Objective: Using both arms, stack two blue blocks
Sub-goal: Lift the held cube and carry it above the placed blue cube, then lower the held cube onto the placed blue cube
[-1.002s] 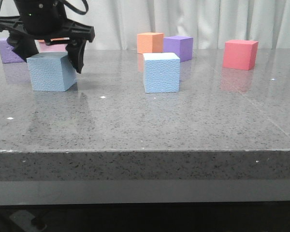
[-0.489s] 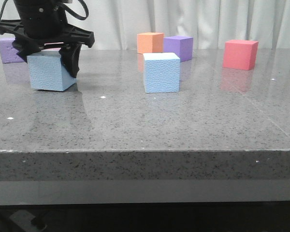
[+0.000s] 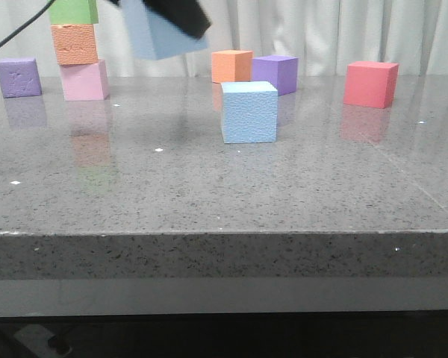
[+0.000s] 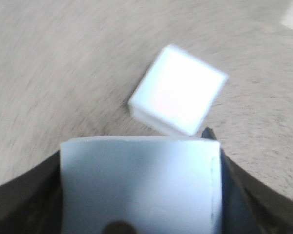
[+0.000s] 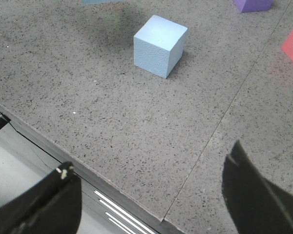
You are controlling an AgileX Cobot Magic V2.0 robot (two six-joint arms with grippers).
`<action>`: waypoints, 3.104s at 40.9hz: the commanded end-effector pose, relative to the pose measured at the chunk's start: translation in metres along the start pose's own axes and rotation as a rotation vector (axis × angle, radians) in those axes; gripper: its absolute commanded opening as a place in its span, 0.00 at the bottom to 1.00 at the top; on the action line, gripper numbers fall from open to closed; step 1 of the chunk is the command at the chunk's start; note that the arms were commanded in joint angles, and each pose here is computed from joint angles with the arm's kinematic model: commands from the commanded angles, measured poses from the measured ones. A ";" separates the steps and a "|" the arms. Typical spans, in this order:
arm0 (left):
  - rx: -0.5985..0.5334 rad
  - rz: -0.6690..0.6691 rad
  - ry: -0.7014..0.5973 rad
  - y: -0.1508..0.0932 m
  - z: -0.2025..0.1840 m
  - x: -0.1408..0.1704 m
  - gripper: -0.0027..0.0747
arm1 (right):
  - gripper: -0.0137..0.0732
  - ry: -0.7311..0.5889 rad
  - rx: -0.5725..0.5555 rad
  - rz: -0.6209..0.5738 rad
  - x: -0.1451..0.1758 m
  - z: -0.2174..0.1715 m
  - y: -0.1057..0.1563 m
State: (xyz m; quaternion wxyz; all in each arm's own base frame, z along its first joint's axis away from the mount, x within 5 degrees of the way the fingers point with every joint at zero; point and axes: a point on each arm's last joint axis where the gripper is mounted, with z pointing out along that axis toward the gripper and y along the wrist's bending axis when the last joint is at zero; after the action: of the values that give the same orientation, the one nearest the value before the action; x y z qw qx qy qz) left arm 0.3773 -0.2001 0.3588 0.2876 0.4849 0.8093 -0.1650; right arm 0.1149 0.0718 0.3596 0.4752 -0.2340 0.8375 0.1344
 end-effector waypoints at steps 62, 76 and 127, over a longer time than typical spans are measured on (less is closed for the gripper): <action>-0.090 0.414 -0.159 -0.042 0.017 -0.054 0.53 | 0.84 -0.094 0.011 -0.017 -0.012 -0.006 -0.001; -0.099 0.464 -0.136 -0.041 0.020 -0.052 0.53 | 0.84 -0.094 0.011 -0.017 -0.012 -0.006 -0.001; -0.067 0.499 -0.149 -0.038 0.042 -0.050 0.72 | 0.84 -0.094 0.011 -0.017 -0.012 -0.006 -0.001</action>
State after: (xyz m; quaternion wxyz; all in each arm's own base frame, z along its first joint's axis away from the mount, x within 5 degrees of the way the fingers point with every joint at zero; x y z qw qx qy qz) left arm 0.3848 -0.2755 0.3193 0.3332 0.6626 0.6641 -0.0941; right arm 0.1150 0.0717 0.3596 0.4752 -0.2341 0.8375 0.1341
